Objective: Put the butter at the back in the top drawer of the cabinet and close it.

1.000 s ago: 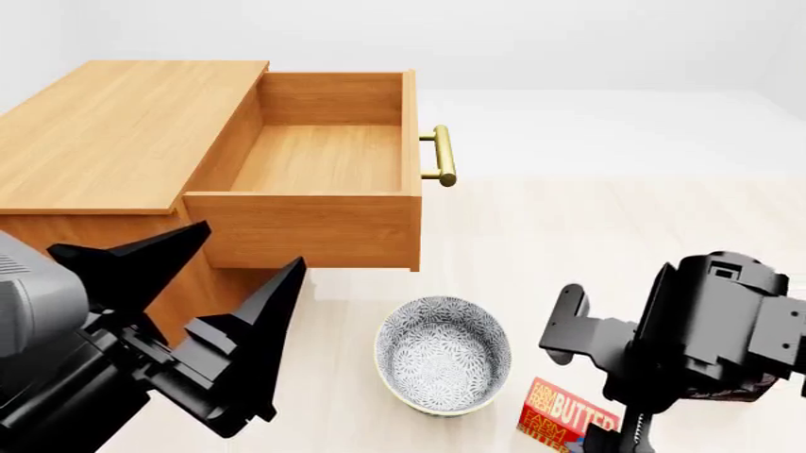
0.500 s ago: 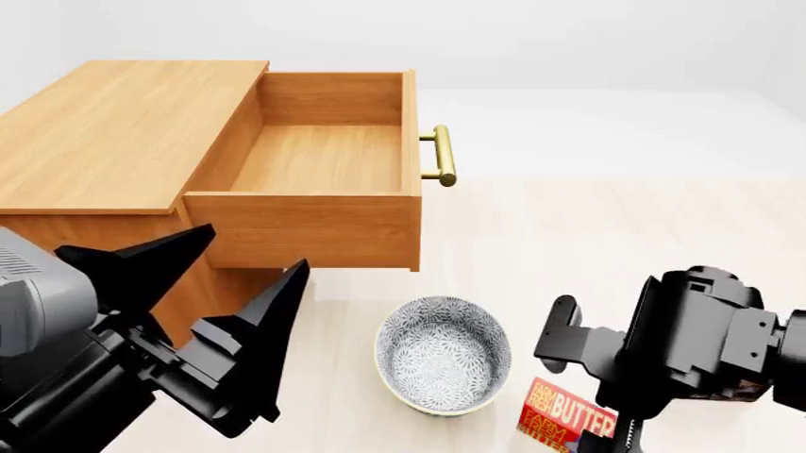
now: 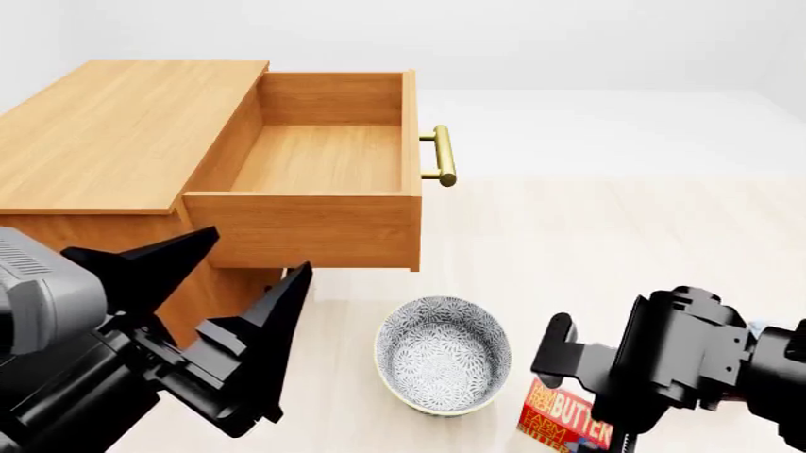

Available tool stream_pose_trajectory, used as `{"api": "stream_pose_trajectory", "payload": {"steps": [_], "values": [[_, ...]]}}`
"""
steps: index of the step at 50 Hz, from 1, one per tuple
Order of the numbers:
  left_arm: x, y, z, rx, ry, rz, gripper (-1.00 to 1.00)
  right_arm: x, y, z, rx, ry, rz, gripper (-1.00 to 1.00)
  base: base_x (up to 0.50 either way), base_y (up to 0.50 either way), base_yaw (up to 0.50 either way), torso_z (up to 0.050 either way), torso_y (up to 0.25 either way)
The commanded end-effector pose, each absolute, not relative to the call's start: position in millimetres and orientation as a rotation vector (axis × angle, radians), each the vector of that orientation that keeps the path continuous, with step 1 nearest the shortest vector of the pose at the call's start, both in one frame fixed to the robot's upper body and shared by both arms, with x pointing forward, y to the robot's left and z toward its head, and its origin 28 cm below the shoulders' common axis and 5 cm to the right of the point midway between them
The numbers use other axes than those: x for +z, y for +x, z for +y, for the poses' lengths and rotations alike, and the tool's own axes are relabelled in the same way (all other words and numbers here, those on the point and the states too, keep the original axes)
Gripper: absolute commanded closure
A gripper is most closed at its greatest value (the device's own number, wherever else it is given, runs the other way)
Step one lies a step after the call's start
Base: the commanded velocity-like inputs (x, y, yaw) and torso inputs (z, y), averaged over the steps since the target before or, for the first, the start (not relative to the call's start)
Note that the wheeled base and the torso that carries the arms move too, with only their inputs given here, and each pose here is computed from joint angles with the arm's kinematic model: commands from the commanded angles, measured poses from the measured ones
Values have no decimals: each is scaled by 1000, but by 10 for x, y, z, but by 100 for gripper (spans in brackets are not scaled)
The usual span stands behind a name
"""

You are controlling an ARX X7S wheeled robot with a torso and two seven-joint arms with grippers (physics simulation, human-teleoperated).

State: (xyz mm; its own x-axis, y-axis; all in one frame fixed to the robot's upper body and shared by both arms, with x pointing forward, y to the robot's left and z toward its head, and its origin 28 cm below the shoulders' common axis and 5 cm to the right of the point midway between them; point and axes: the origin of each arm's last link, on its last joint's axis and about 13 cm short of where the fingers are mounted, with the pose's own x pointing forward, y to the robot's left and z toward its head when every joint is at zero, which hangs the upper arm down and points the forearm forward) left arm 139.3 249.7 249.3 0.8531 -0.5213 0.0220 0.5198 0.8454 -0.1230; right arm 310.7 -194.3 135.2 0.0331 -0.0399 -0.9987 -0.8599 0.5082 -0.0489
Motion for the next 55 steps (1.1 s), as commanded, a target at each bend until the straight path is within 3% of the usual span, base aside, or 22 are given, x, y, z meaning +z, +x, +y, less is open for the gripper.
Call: {"api": "stream_pose_trajectory", "payload": {"steps": [1,19,20,44,55], "values": [[2485,1402,2490,-551,-126,18,-100,1216,3108,-1963,778,-835,1433,-100,0,0,0,0,0],[2474,1412,2494,-555,-129,23,-100,1163,3122,-1974,774,-834,1449,-100,0,0,0,0,0],[2473,1413,2494,-555,-129,23,-100,1162,3125,-1975,773,-835,1448,100,0,0,0,0,0],[2467,1415,2498,-554,-129,25,-100,1216,3088,-1985,749,-882,1396,100,0,0,0,0,0],[2470,1411,2500,-551,-130,24,-100,1507,2914,-2007,729,-944,1347,100,0,0,0,0,0]]}}
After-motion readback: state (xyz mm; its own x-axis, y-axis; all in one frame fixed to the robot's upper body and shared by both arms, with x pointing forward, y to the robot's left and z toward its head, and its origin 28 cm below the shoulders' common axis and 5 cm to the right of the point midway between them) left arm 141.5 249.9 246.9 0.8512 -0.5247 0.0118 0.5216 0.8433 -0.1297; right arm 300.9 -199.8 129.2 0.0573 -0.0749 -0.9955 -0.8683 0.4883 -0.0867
